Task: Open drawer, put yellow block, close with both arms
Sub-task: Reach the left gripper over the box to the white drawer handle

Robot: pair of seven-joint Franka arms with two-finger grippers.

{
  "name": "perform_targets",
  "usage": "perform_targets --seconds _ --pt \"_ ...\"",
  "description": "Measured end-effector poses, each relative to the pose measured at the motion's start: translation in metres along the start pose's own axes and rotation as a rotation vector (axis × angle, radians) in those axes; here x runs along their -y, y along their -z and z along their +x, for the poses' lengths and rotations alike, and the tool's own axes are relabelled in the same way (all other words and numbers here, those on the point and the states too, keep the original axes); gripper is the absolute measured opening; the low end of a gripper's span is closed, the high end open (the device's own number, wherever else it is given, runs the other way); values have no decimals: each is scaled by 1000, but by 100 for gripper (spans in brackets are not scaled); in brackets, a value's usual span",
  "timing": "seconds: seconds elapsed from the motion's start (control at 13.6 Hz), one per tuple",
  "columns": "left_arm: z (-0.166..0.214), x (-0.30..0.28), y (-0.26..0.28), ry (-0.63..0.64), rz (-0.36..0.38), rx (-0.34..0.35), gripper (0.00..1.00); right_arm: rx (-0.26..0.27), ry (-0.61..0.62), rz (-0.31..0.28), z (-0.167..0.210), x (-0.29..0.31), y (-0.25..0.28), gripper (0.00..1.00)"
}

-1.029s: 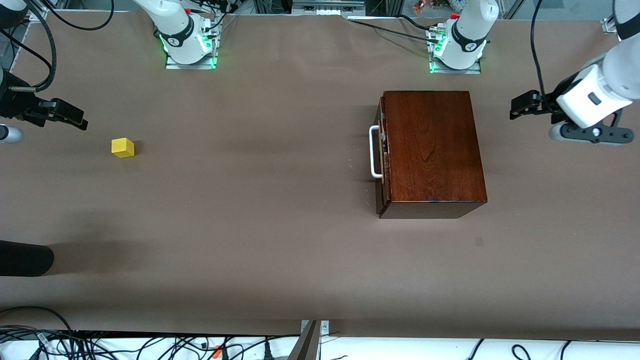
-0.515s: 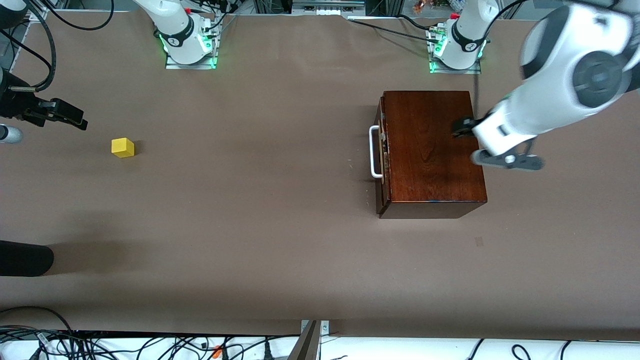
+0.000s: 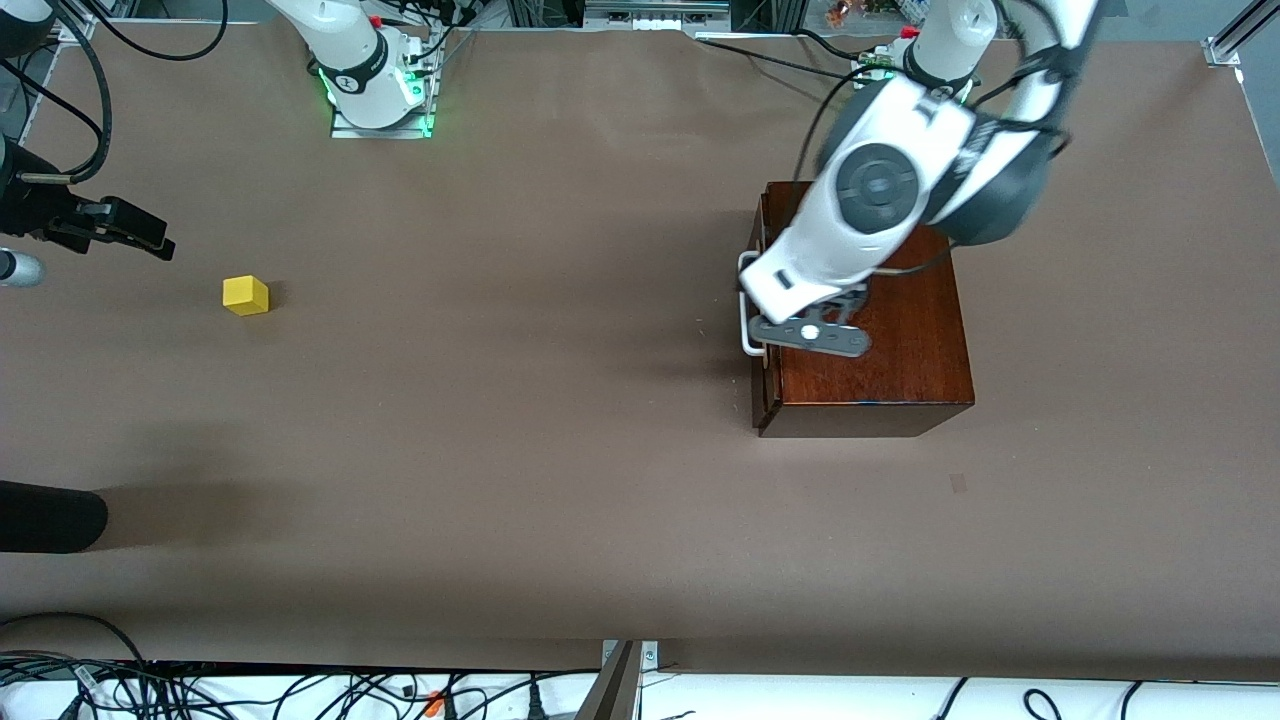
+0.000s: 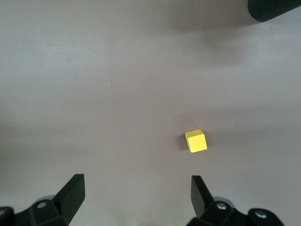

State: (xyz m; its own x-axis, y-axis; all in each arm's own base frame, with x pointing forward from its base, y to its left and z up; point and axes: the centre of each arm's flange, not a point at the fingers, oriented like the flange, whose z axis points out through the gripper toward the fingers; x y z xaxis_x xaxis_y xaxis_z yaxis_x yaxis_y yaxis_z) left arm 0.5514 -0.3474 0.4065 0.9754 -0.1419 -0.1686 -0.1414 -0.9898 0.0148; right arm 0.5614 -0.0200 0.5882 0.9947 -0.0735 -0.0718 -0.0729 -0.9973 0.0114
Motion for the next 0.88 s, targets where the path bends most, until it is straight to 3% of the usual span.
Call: perform_targets --seconds 0.44,0.88 --pt "-17 -74 -68 -40 187 -31 100 0 0 0 0 0 0 100" --pt "-15 -77 -90 -39 213 -12 100 0 0 0 0 0 0 100"
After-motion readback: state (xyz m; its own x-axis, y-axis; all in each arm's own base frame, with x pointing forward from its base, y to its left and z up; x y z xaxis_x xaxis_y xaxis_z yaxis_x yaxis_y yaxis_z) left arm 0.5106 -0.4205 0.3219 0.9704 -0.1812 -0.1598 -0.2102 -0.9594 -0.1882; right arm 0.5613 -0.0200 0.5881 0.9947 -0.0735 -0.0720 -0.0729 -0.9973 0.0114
